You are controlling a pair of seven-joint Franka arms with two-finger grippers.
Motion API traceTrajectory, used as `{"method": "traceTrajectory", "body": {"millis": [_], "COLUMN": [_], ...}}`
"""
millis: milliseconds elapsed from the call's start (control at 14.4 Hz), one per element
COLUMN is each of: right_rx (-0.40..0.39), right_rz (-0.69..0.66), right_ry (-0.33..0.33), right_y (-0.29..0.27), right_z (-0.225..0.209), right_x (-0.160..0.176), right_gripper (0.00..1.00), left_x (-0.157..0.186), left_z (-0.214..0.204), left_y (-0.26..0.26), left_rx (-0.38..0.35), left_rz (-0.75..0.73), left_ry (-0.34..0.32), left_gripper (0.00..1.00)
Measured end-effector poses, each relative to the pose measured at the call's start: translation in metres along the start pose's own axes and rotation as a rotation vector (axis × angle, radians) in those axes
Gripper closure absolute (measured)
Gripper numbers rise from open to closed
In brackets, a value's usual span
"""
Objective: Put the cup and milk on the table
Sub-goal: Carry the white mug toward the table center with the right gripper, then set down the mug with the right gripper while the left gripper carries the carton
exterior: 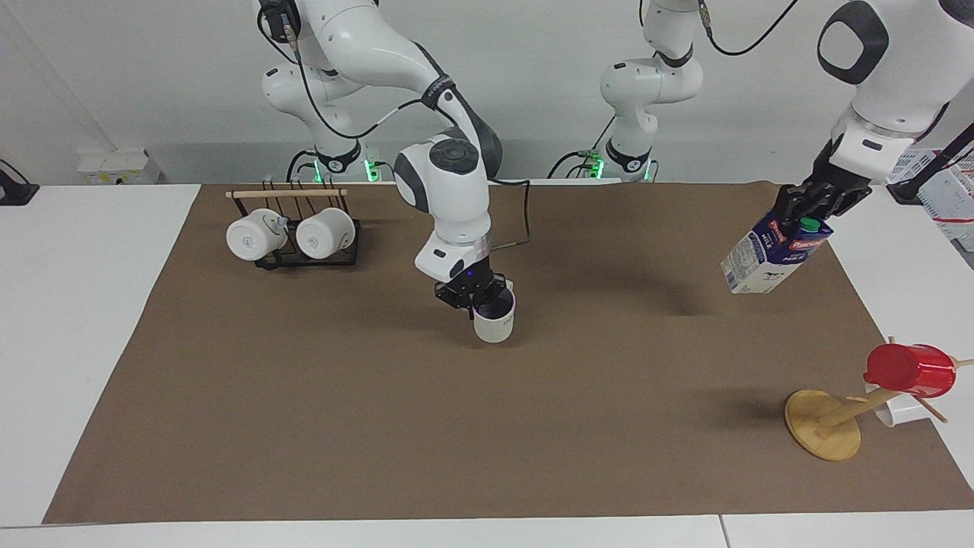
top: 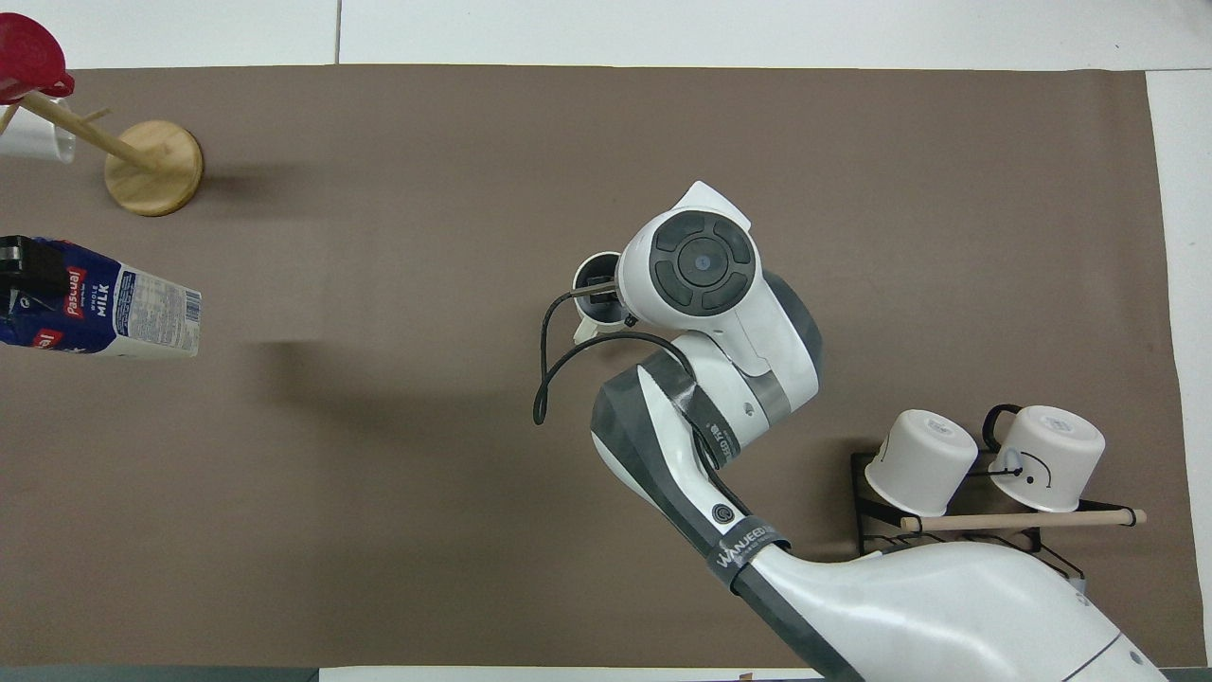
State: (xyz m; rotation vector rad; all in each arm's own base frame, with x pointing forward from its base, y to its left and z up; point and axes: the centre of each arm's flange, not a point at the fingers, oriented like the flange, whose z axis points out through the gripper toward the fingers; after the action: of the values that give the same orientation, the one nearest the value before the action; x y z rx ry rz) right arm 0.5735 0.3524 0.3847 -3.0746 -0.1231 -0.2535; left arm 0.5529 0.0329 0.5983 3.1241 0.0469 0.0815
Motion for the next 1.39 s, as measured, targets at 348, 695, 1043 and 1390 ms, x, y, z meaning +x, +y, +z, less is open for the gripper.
{"method": "traceTrajectory", "body": {"millis": [348,695,1043,1390], "right_rx": [0.013,0.009,0.000,-0.007], "right_rz": [0.043,0.044,0.018,0.028], "right_ry": [0.004,-0.001,0.026,0.039], "right_y": [-0.029,-0.030,-0.026,-0.022], "right_z": [0.015,0.023,0.039,0.015], "right_x": [-0.013,-0.016,-0.025,-0.012], "right_gripper": [0.96,0.96,0.95,0.44], "left_x": [0.000,0.000,0.000,0.000], "left_z": [-0.001,-0.001,-0.001,0.004], "left_y": [0.000,0.000,0.018,0.102], "left_rx": [0.000,0.000,0.001,0.023], "left_rz": [0.000,0.001,0.032,0.012], "left_ry": [0.001,0.001,0.005,0.028], "left_gripper": [0.60,0.60,0.60,0.60]}}
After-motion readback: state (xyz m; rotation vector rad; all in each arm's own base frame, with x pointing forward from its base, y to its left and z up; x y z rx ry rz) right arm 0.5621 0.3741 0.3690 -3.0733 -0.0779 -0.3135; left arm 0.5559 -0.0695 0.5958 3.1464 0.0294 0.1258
